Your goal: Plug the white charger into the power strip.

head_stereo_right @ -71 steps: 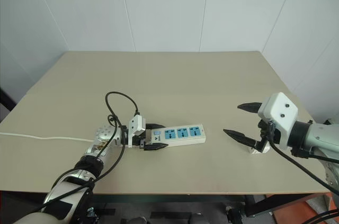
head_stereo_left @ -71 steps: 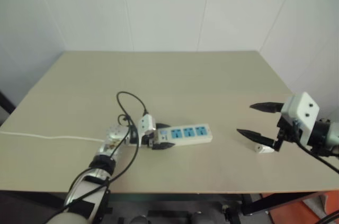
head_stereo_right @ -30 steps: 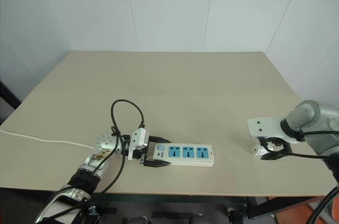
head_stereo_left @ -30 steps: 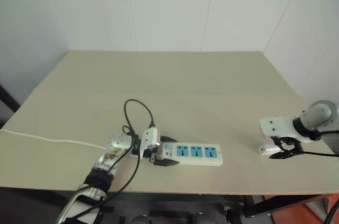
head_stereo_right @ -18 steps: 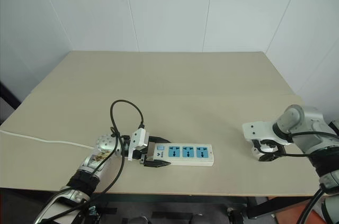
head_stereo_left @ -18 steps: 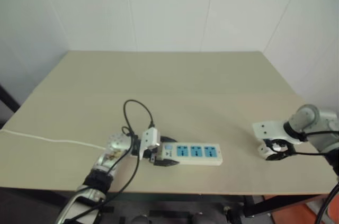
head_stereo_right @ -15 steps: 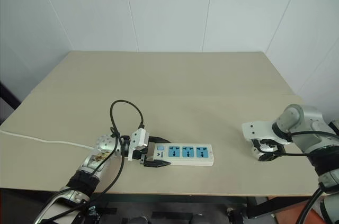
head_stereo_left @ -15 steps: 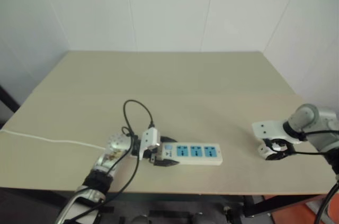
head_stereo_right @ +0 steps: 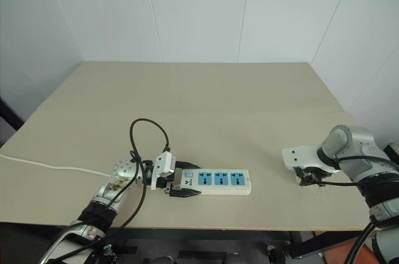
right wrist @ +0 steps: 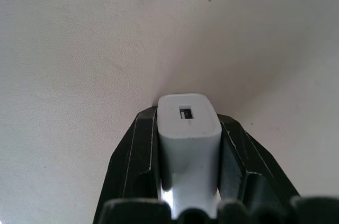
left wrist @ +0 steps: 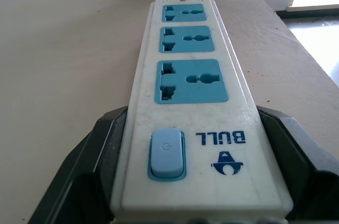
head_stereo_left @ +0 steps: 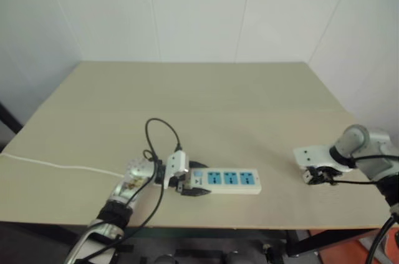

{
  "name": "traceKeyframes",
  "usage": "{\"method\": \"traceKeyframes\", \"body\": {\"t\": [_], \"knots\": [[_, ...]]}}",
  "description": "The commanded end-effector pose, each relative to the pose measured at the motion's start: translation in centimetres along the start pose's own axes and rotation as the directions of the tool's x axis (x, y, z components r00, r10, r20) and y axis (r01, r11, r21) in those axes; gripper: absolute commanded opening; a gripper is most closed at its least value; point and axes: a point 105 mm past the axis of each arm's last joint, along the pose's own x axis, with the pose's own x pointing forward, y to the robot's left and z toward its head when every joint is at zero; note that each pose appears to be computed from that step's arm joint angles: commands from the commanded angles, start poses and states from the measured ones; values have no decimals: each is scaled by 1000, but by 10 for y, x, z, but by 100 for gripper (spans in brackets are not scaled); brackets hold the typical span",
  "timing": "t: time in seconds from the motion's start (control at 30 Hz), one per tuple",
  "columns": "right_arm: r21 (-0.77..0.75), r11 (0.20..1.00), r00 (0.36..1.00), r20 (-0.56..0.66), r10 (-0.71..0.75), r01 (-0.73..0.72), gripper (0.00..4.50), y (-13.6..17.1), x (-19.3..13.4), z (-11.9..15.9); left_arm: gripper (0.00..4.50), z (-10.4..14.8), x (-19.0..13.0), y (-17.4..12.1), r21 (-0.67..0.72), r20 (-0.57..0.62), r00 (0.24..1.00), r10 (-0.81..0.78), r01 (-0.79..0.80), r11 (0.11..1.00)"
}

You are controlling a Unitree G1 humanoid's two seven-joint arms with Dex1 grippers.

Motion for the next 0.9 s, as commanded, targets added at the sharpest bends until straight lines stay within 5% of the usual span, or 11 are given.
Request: {"method": "traceKeyframes", "body": {"t": [0.03,0.27,0.4,0.63,0.9], "knots": [[-19,999,999,10,-43,43,115,-3,-1,5,329,-18,5,-12,-40,-75,996,-45,42,998],[79,967,885,389,-254,243,115,-35,-56,84,329,-20,7,-12,-58,-84,994,-65,61,996],[205,962,620,736,-273,180,115,-32,-106,143,329,-23,7,-8,-58,-104,993,-63,57,997],[306,926,404,836,-372,220,115,-29,-91,178,329,-23,4,-3,-46,-115,991,-61,56,997],[236,954,327,901,-286,184,115,0,-45,202,329,-21,3,-1,-28,-114,992,-44,41,999]]}}
